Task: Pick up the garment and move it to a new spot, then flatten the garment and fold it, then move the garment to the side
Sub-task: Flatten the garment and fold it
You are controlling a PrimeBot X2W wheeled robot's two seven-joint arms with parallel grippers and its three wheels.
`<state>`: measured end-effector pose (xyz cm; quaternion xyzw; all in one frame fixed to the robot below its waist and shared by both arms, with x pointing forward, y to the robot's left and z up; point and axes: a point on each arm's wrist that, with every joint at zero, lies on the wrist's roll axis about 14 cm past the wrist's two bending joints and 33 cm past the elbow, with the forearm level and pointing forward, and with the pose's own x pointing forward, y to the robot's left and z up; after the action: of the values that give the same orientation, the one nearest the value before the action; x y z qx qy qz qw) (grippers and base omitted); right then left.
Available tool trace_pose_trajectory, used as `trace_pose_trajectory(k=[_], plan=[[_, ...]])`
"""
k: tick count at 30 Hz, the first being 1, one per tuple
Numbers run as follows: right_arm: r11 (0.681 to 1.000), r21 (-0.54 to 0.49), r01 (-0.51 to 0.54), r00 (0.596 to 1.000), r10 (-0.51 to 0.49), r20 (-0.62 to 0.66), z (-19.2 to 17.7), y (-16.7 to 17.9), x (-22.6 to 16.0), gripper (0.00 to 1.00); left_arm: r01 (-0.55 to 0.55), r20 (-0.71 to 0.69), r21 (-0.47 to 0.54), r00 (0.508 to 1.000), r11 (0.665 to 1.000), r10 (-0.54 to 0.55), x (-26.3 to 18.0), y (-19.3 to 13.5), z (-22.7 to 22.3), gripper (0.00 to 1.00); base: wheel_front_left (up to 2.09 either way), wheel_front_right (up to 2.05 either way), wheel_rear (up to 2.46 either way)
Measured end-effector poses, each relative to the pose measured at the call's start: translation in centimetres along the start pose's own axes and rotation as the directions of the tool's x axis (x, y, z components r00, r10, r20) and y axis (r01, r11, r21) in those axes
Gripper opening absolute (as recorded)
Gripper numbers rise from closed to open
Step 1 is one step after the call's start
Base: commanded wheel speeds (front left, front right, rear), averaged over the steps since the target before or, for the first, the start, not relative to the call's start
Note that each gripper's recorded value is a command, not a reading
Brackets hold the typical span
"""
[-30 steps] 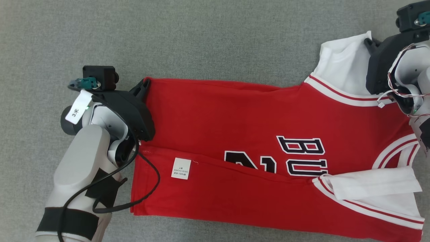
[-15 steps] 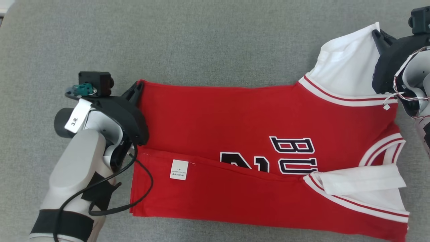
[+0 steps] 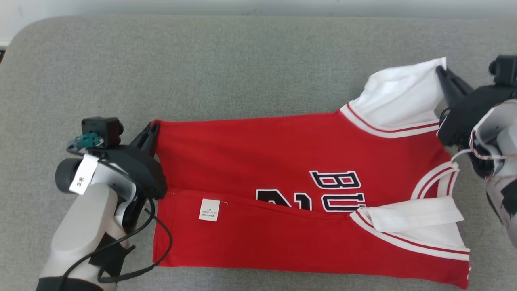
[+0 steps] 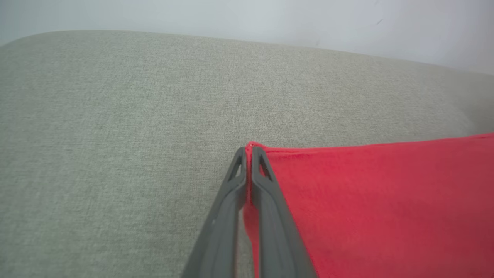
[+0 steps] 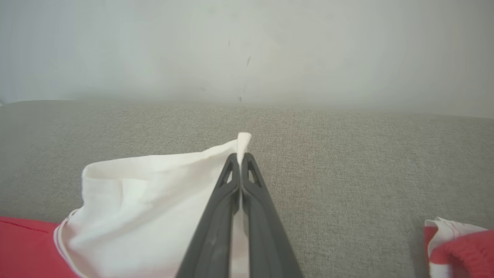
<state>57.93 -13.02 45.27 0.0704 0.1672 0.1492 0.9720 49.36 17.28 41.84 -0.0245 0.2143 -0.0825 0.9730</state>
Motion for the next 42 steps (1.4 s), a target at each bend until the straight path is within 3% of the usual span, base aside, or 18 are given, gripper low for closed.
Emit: trace_pose_trajectory(k=[19,26,33,42], plan=[[0.982,0.079,-0.172,0.984,0.169,0.051,-0.9,2.2,-10.2,0.0,0.089,0.065,0.06,0.994,0.994,-0.093,-3.6,-2.7,-0.3,0.0,0.0,0.0,0.0],[0.981,0.101,-0.166,0.986,0.168,-0.017,-2.6,1.0,-13.5,0.0,0.147,0.062,0.08,0.986,0.986,-0.152,-4.7,-4.5,-0.9,0.0,0.0,0.0,0.0],[0.973,0.13,-0.193,0.975,0.205,-0.086,-4.5,1.7,-15.0,0.0,0.136,0.019,0.071,0.99,0.988,-0.137,-5.6,-3.5,-2.4,0.0,0.0,0.0,0.0],[0.973,0.106,-0.206,0.937,0.228,-0.265,-9.0,2.1,-17.1,0.0,0.156,-0.008,0.049,0.988,0.987,-0.156,-6.2,-4.4,-3.4,0.0,0.0,0.0,0.0]])
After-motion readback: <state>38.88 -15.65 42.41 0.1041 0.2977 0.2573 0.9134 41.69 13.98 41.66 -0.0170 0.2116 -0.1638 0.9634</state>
